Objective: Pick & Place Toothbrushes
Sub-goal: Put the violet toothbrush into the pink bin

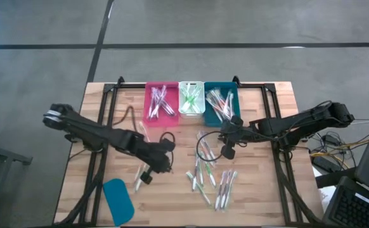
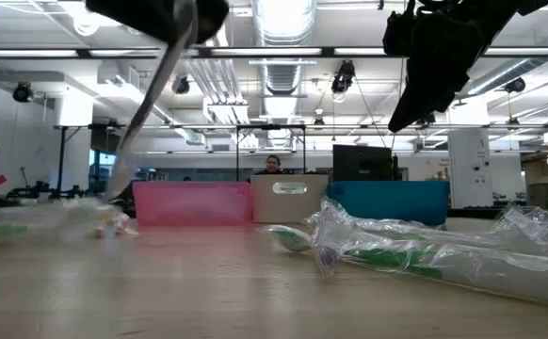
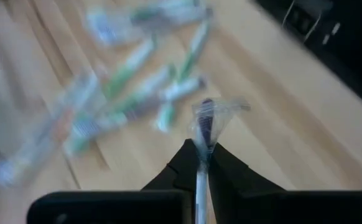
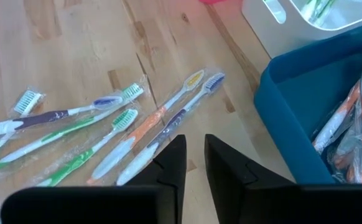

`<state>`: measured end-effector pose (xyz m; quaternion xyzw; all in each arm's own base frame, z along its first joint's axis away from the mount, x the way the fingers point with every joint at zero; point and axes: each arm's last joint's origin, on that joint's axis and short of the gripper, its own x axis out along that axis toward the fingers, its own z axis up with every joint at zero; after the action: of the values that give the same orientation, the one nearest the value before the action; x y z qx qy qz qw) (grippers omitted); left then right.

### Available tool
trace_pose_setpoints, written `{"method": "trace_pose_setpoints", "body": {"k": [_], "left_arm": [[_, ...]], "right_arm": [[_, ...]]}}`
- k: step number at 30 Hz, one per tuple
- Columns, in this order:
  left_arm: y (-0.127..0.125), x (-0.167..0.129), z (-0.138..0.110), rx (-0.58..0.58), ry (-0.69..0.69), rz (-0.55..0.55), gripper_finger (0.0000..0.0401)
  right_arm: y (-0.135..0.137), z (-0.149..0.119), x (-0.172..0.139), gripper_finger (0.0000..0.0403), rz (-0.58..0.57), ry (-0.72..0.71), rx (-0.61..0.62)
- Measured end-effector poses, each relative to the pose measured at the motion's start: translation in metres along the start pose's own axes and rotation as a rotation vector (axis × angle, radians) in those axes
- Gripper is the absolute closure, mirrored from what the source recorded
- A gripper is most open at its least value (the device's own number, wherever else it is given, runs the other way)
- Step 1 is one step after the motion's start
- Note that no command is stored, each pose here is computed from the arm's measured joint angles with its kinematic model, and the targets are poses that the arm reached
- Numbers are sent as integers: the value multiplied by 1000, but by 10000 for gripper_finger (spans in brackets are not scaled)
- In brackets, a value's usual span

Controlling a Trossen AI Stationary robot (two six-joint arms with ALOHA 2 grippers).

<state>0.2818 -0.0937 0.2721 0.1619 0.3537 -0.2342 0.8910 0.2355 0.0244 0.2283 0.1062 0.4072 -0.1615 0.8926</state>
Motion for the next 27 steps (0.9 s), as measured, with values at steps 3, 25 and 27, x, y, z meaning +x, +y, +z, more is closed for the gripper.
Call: {"method": "trace_pose_setpoints", "body": {"k": [3,25,27], "left_arm": [[3,-19,8,83,-98,43,381],[73,-48,-25,1035,653,555,381],[84,-46,-31,1035,705,541,383]], "right_arm": [[0,0,0,337,0,1,0],[0,-2,1,291,-1,1,-3],[-1,-2,2,289,-2,2,-4]]}}
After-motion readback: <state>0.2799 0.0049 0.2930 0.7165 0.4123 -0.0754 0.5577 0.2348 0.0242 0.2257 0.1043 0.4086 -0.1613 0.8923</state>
